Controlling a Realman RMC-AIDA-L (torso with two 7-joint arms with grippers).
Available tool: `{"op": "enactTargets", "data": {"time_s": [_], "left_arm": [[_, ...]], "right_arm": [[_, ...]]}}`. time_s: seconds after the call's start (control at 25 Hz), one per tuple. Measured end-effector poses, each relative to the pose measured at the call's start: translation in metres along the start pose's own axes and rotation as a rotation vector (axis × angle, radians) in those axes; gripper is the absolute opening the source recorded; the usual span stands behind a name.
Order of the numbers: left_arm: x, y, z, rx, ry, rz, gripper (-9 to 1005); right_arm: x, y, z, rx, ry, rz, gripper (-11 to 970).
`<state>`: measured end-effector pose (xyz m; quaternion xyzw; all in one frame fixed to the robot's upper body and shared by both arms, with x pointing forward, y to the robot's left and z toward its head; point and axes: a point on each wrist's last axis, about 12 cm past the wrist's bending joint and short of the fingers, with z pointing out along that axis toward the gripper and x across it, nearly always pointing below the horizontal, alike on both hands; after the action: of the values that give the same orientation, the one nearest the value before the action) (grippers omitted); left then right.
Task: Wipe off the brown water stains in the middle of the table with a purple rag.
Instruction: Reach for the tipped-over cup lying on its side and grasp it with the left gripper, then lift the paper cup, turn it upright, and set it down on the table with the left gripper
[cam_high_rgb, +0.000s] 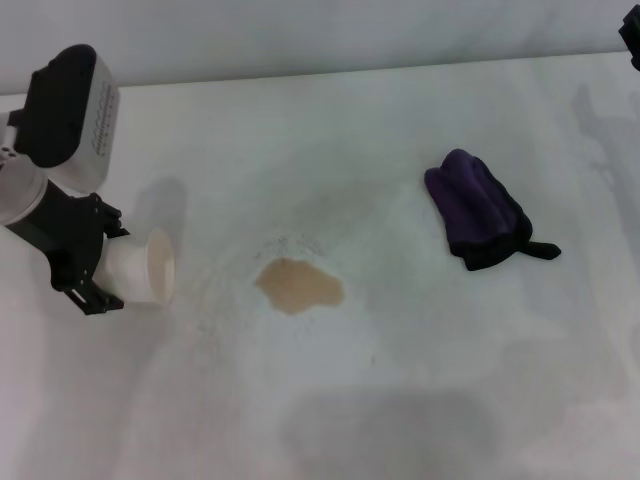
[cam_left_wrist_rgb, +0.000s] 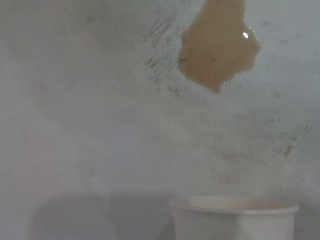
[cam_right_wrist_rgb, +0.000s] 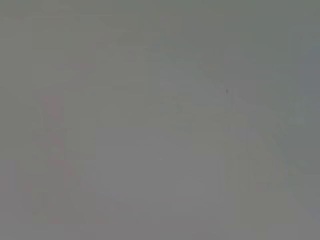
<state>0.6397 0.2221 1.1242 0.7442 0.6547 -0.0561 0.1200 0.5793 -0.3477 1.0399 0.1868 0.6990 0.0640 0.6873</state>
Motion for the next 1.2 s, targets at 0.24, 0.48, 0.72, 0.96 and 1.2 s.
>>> {"op": "enactTargets", "data": {"time_s": [0.24,0.48,0.72,0.96,1.2], "left_arm": [[0.0,-0.001,0.005,-0.014,-0.011,-0.007,866],[-0.002,0.001,0.007,-0.051,-0.054,-0.038,837],[-0.005,0.006,0.006,-0.088,-0.089,-0.074,829],[-0.005,0.01,0.005,-0.175,-0.229,-0.198,826],[0.004,0.001,0.014,-0.282,-0.482,-0.398,825]], "right_arm": [[-0.002,-0.002,0.001,0.001,-0.007,-0.005,826],[-0.004,-0.005,0.001,0.007,-0.012,-0.013,826],[-0.005,-0.009,-0.001,0.014,-0.016,-0.019,826],[-0.007,-0.012,-0.002,0.021,-0.023,-0.022,827],[-0.007,-0.015,-0.003,0.026,-0.021,-0.025,827]]}}
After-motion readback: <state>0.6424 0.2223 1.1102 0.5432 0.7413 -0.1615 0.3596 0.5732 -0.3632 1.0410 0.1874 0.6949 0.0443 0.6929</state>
